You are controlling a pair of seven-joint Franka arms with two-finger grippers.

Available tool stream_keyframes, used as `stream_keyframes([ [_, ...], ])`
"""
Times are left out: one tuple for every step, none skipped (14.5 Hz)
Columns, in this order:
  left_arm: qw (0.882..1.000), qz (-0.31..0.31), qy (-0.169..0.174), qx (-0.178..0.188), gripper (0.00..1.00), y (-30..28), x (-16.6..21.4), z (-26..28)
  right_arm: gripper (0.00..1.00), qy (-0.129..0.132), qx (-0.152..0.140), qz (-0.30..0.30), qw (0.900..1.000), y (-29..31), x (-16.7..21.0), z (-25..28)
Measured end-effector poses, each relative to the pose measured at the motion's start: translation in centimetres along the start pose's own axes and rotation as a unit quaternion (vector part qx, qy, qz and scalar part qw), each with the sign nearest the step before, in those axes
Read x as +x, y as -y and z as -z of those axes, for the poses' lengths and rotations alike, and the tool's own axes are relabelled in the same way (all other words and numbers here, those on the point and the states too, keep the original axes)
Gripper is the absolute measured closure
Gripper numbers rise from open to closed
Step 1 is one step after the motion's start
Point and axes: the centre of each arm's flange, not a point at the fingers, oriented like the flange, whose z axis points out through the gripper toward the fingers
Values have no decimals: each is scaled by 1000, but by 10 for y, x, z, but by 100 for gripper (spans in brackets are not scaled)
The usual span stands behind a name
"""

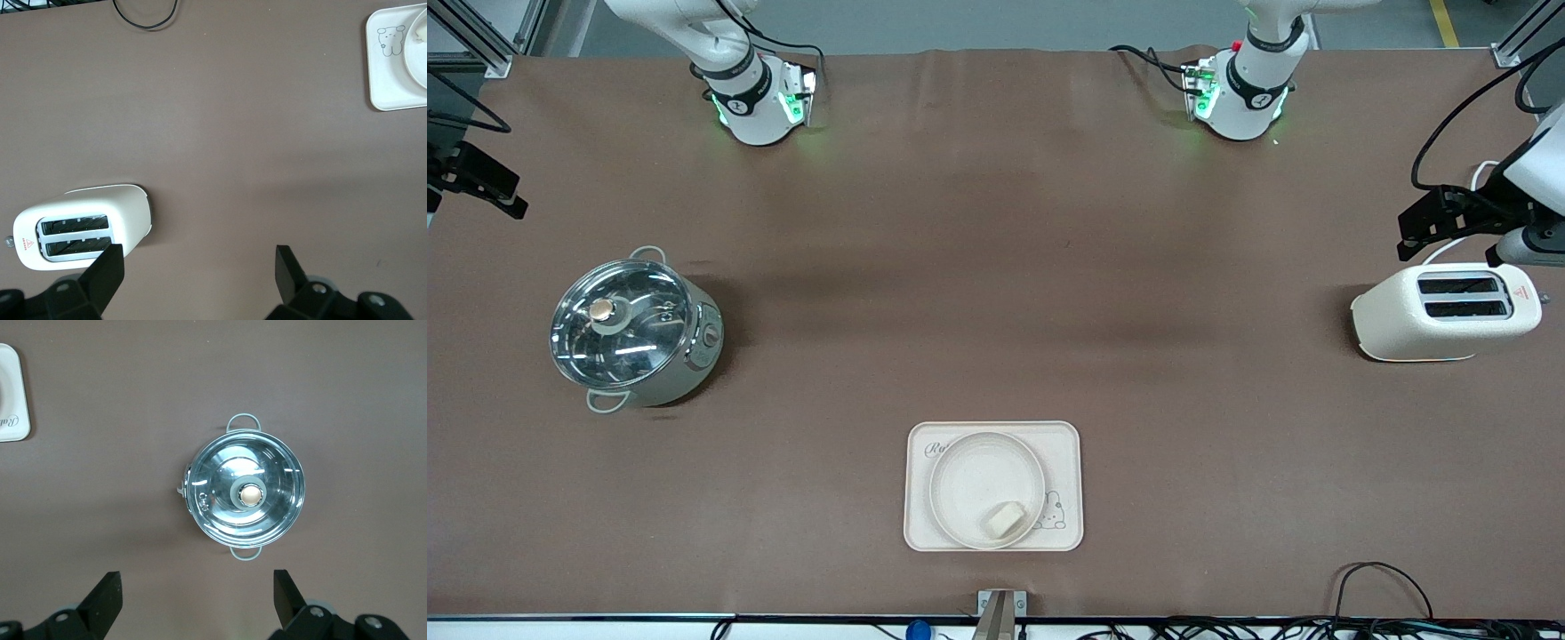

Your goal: Place bun in plate and plate on tray

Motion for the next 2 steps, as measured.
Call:
stream_keyframes([
  [1000, 0, 0, 0, 0, 0, 0, 0, 0, -2, -1, -5, 1000, -5, 0, 1],
  [1000, 0, 0, 0, 0, 0, 0, 0, 0, -5, -1, -12, 1000, -16, 1, 1],
])
